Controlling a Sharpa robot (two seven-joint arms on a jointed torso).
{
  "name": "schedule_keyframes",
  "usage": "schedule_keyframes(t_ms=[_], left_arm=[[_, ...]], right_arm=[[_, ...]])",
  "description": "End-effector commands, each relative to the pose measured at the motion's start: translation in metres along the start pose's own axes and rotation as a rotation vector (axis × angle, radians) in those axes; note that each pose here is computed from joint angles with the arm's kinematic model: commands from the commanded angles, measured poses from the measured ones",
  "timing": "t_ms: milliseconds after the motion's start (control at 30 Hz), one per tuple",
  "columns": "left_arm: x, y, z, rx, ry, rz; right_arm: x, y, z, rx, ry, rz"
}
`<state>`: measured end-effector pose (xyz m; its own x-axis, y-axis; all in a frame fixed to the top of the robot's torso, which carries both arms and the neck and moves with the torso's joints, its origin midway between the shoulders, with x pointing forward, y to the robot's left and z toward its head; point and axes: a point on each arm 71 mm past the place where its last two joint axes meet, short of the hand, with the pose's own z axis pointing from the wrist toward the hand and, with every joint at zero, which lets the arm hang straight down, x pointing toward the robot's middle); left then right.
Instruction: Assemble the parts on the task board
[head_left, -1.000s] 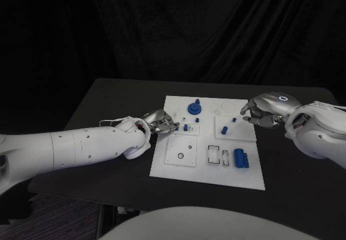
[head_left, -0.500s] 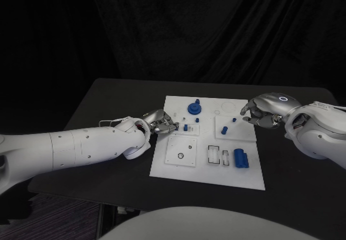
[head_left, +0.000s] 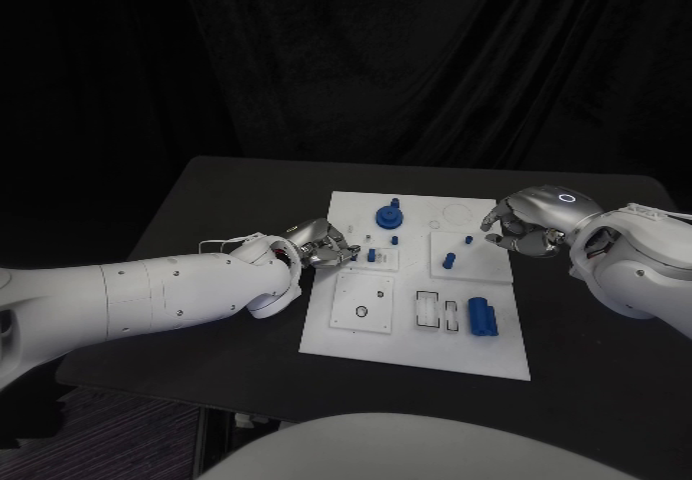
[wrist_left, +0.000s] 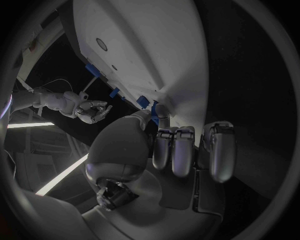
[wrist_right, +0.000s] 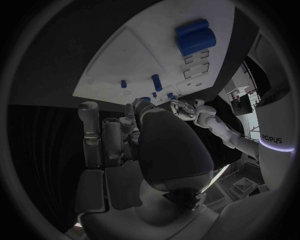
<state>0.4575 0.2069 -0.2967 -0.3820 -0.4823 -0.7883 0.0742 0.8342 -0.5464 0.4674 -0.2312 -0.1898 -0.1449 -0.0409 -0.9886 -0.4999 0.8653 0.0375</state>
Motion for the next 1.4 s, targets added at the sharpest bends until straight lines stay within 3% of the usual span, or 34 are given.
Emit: schedule_keyframes(t_ms=[33,567,1000,1400], left_arm=[[0.0077,0.0038,-0.0013,-0.025,0.043,0.001],[0.0056,0.0042,-0.0001,-0.005,0.026,0.0],[0.0015,-0.0009,0.0001,0.083,-0.025,-0.006],[0.0021,-0.0024,0.001,0.108,-0.015,-0.046]], right_arm=[[0.0013,-0.0006,-0.0001,0.013,0.005,-0.001],[0.0024,-0.0005,-0.0001,0.013,0.009,-0.001],[0.0033,-0.0011,-0.0004,0.018,0.012,-0.001],[0.0034,-0.0012,-0.0005,0.02,0.011,0.0]])
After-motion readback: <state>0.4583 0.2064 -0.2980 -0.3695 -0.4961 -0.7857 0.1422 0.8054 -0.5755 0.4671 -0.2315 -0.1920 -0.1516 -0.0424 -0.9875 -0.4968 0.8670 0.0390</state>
